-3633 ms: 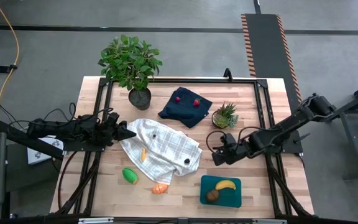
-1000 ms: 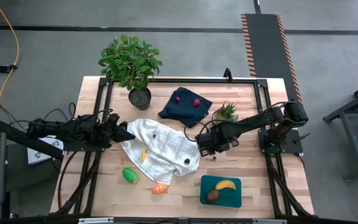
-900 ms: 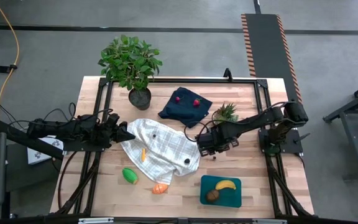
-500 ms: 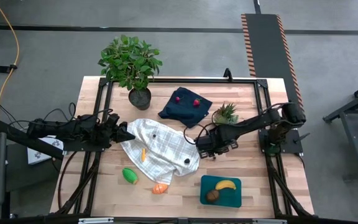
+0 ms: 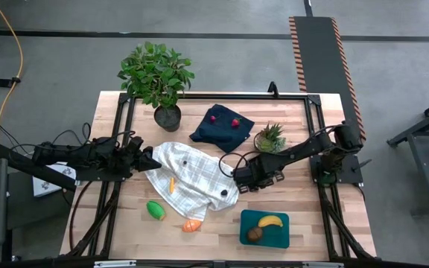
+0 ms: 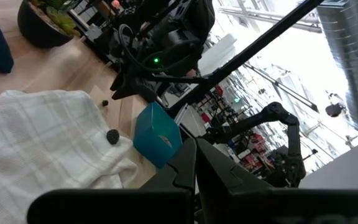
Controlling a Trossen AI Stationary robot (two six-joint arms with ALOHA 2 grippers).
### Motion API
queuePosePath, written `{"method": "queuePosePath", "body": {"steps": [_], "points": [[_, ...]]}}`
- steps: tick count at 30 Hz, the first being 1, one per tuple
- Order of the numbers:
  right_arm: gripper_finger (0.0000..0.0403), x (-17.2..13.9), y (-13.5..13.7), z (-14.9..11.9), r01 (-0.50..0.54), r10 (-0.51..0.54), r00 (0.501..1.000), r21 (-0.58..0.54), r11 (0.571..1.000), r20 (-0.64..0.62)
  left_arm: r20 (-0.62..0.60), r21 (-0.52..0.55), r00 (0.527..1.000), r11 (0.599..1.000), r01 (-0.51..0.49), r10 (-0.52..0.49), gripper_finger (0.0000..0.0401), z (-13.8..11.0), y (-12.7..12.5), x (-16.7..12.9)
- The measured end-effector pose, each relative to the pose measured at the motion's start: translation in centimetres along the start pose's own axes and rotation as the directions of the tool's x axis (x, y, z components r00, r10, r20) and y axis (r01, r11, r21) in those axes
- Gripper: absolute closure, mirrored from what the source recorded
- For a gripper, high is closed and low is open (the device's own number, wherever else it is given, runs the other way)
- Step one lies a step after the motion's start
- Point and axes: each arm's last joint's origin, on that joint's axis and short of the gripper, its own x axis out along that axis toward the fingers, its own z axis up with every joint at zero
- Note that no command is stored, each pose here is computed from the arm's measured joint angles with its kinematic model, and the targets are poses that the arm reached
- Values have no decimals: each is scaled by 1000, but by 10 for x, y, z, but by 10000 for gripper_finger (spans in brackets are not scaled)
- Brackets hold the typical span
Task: Pick and placing Produce into tupperware
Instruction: Put the right blueberry into the bin
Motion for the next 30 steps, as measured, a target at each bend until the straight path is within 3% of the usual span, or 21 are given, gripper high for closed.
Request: {"method": "queuePosePath", "body": {"steps": [21, 26, 30], "points": [[257, 1, 3, -8, -18, 18, 1000, 12, 1000, 26, -9, 0, 1000, 1000, 10, -10, 400, 0, 0, 0], [257, 5, -6, -5, -5, 5, 1000, 1, 1000, -12, -12, 0, 1000, 1000, 12, -12, 400, 0, 0, 0], [257, 3, -15, -4, -89, 89, 996, 13, 996, -13, -23, -4, 999, 1000, 25, -25, 400, 0, -1, 0]]}}
